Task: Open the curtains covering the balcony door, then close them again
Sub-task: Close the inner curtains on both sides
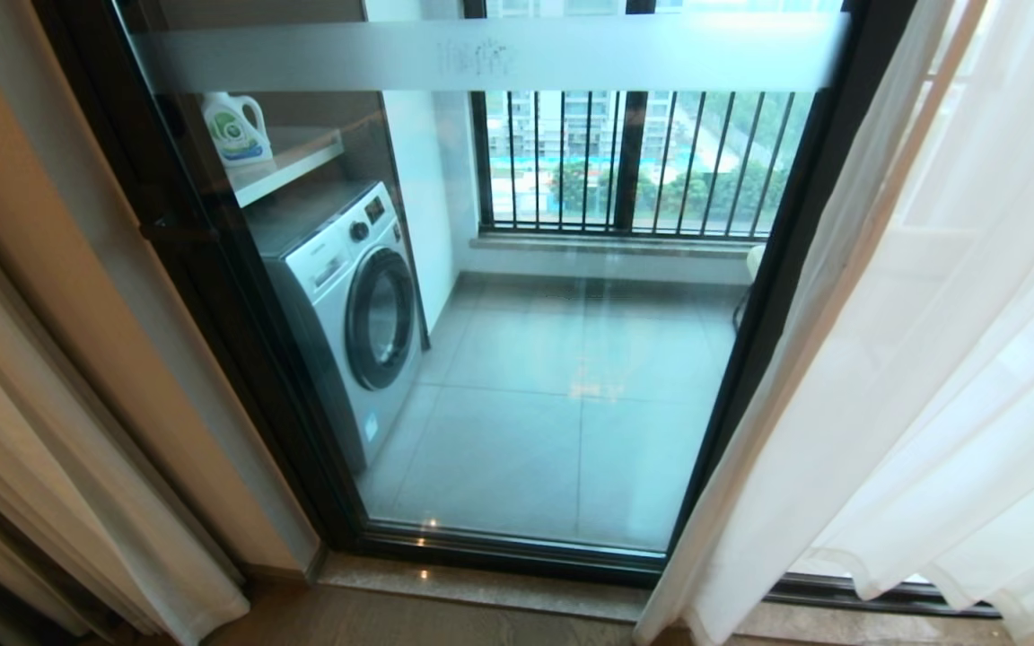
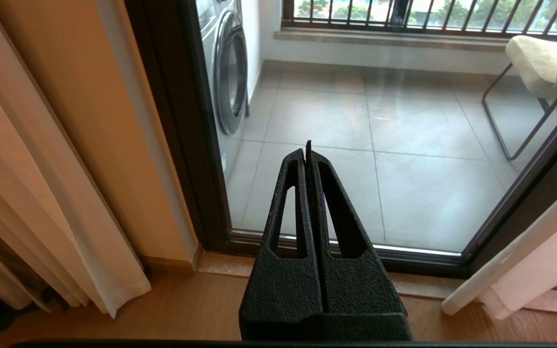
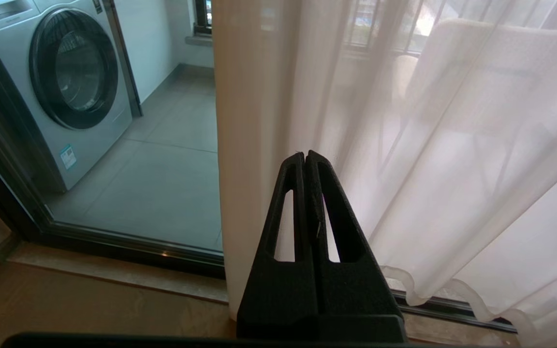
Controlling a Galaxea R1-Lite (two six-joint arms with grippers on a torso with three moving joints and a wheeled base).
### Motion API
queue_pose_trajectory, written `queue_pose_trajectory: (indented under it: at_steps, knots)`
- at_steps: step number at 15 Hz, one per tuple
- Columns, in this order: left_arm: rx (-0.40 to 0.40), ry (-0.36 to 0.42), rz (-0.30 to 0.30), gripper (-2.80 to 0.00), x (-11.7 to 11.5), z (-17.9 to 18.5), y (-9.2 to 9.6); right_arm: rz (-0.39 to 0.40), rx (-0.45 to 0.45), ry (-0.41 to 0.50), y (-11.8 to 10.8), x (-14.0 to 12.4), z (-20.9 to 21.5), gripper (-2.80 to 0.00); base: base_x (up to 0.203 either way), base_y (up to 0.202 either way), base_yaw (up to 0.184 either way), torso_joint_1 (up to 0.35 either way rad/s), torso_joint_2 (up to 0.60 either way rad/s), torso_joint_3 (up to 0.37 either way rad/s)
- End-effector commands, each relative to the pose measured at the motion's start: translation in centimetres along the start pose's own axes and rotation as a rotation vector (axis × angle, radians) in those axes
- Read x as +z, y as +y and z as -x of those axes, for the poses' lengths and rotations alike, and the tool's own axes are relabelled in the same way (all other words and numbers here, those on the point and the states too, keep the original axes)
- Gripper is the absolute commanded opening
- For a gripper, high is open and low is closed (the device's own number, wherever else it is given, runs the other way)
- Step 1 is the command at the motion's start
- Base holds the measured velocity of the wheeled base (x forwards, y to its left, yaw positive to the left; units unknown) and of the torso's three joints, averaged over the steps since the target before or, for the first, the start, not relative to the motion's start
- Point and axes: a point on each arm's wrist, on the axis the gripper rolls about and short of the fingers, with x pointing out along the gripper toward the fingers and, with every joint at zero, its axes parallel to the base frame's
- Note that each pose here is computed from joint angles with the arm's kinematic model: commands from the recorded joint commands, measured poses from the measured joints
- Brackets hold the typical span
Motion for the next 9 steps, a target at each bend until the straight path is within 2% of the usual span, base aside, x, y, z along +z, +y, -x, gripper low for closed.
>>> queue_pose_trajectory:
  at_steps: [1, 3, 9]
  knots:
    - [0.000, -0.001, 0.000, -2.80, 0.00, 0.00, 0.00, -0.005, 0.001, 0.000, 0.00, 0.01, -0.01, -2.80, 0.000, 0.000, 0.000, 0.000, 0.00, 0.000]
    - [-0.001, -0.001, 0.002, -2.80, 0.00, 0.00, 0.00, -0.007, -0.001, 0.000, 0.00, 0.01, -0.01, -2.80, -0.001, 0.104, 0.003, 0.007, 0.00, 0.006]
    - [-0.001, -0.001, 0.002, -2.80, 0.00, 0.00, 0.00, -0.024, -0.007, 0.001, -0.02, 0.01, -0.01, -2.80, 0.000, 0.184, 0.002, 0.003, 0.00, 0.002]
